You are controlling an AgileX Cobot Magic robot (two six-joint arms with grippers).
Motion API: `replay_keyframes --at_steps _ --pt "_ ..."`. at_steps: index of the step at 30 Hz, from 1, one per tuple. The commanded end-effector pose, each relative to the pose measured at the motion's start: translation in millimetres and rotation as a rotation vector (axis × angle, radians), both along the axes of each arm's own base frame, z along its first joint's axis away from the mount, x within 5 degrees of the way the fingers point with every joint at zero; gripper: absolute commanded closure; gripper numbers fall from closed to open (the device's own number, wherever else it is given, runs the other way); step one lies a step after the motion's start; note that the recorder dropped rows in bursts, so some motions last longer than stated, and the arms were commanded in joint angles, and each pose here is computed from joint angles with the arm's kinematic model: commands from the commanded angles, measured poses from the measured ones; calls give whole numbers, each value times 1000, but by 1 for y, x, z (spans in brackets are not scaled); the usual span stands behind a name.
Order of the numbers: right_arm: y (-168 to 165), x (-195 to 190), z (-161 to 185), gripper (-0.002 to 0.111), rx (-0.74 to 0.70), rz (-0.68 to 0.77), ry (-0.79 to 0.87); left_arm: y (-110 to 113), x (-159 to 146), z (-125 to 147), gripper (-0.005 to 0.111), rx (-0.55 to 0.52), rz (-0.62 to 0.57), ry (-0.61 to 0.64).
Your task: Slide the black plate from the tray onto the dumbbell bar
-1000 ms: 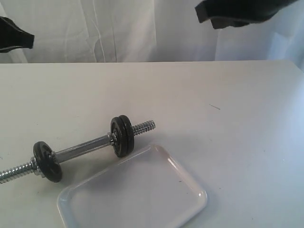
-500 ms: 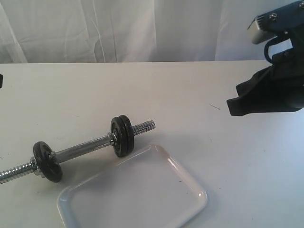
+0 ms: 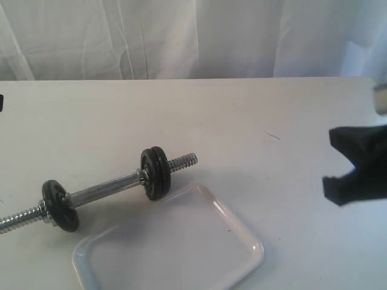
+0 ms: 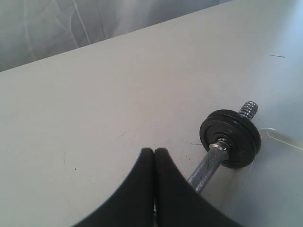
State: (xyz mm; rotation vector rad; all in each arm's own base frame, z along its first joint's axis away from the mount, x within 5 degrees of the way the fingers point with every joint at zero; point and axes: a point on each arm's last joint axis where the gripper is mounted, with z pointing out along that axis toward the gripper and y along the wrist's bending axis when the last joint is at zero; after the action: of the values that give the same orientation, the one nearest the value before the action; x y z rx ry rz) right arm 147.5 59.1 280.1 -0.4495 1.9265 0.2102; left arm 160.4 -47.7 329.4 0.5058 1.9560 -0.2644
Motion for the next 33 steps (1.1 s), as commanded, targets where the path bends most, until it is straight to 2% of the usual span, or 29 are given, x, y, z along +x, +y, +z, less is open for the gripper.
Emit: replay_keyframes --at_steps 1,5,15,21,27,33 --pt "-18 -38 -38 108 122 -50 -162 0 -1 0 107 -10 3 -4" --pt "-31 -62 -64 108 229 -118 -136 0 -1 0 107 -10 3 -4" --pt "-45 -93 -95 108 193 -236 -101 0 -1 0 107 -10 3 -4" --pt "-49 -95 -98 108 164 -277 -107 0 -1 0 107 -10 3 -4" --pt "-50 -95 -98 108 257 -335 -80 0 -1 0 107 -10 3 -4" --pt "-52 -95 -99 108 197 -339 -92 0 -1 0 107 -10 3 -4"
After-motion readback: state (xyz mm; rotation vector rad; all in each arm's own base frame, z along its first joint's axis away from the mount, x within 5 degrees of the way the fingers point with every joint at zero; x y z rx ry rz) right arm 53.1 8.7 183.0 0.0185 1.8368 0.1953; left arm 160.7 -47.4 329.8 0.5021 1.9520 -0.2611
